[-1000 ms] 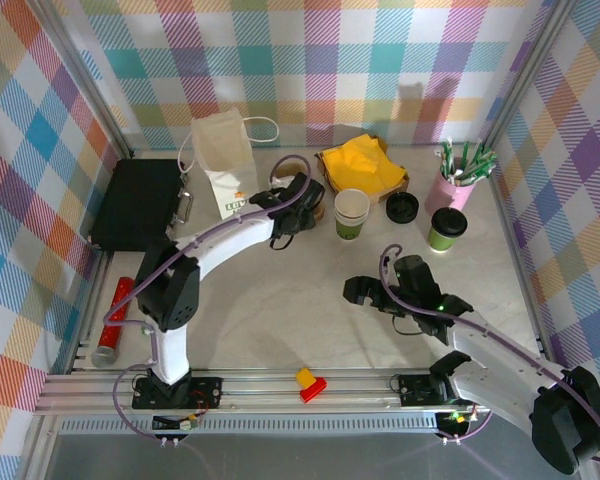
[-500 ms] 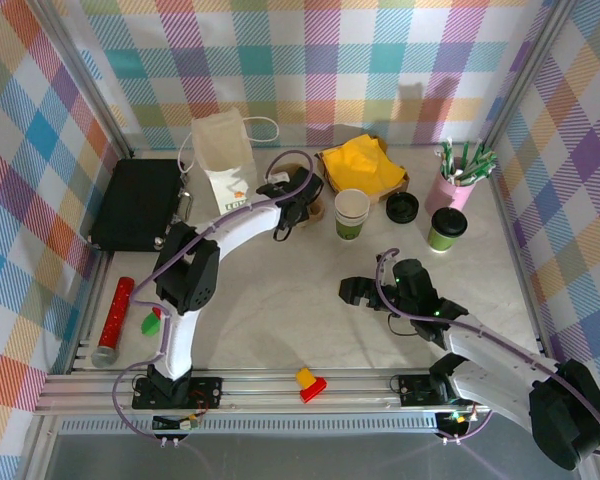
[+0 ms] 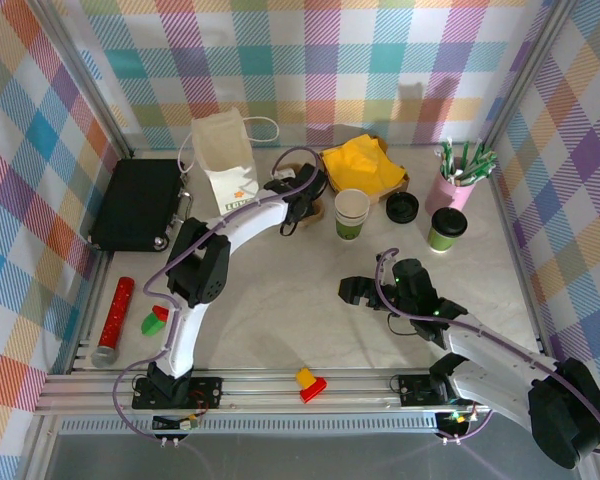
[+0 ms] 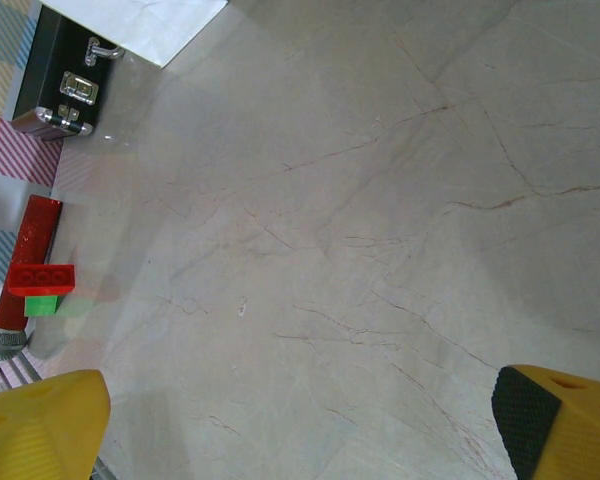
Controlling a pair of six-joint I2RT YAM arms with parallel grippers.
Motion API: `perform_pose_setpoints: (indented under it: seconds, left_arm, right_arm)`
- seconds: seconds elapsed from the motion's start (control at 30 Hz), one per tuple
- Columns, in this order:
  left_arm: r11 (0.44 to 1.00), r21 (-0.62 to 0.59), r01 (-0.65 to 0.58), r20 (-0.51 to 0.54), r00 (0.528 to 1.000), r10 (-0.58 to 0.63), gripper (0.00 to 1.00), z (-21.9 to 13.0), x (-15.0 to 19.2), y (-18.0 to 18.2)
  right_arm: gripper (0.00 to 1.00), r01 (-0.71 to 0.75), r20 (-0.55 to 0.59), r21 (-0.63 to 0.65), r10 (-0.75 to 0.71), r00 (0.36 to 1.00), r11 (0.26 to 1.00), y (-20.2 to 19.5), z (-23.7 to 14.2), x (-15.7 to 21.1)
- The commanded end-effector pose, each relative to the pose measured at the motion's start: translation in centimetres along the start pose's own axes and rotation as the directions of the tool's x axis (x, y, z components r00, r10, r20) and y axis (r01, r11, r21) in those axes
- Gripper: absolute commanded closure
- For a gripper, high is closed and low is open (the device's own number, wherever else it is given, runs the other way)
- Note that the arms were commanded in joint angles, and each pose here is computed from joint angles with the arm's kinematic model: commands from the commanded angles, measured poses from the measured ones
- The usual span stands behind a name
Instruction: Pack the takeout coffee
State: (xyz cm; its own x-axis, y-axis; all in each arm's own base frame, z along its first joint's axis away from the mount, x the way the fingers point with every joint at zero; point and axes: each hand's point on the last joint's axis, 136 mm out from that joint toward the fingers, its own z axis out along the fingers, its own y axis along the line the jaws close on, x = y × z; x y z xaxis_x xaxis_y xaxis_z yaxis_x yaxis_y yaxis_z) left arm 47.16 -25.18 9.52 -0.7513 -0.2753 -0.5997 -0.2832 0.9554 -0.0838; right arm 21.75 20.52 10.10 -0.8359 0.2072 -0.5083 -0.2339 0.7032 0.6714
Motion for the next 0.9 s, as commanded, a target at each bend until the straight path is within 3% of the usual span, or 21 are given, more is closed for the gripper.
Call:
perform_pose_setpoints:
  seconds: [0.0,0.2,0.87]
  left_arm:
    - [0.999,-0.022,-0.023,-0.018,1.0,0.022,0.59,0.28,0.21,0.3]
    - [0.999,-0.028,-0.032,-0.029,0.999,0.031,0.6,0.75,0.47,0.16]
    - [0.998,-0.02,-0.054,-0.038,0.998,0.053,0.8,1.11,0.61,-0.25]
  right_arm:
    - [0.01,0.016,0.019,-0.017,-0.016,1.0,1.0,0.42,0.08,-0.42]
    - [0.01,0.013,0.015,-0.012,-0.013,1.0,1.0,0.35,0.18,-0.39]
    - [0.01,0.007,0.006,0.002,-0.007,1.0,1.0,0.11,0.42,-0.38]
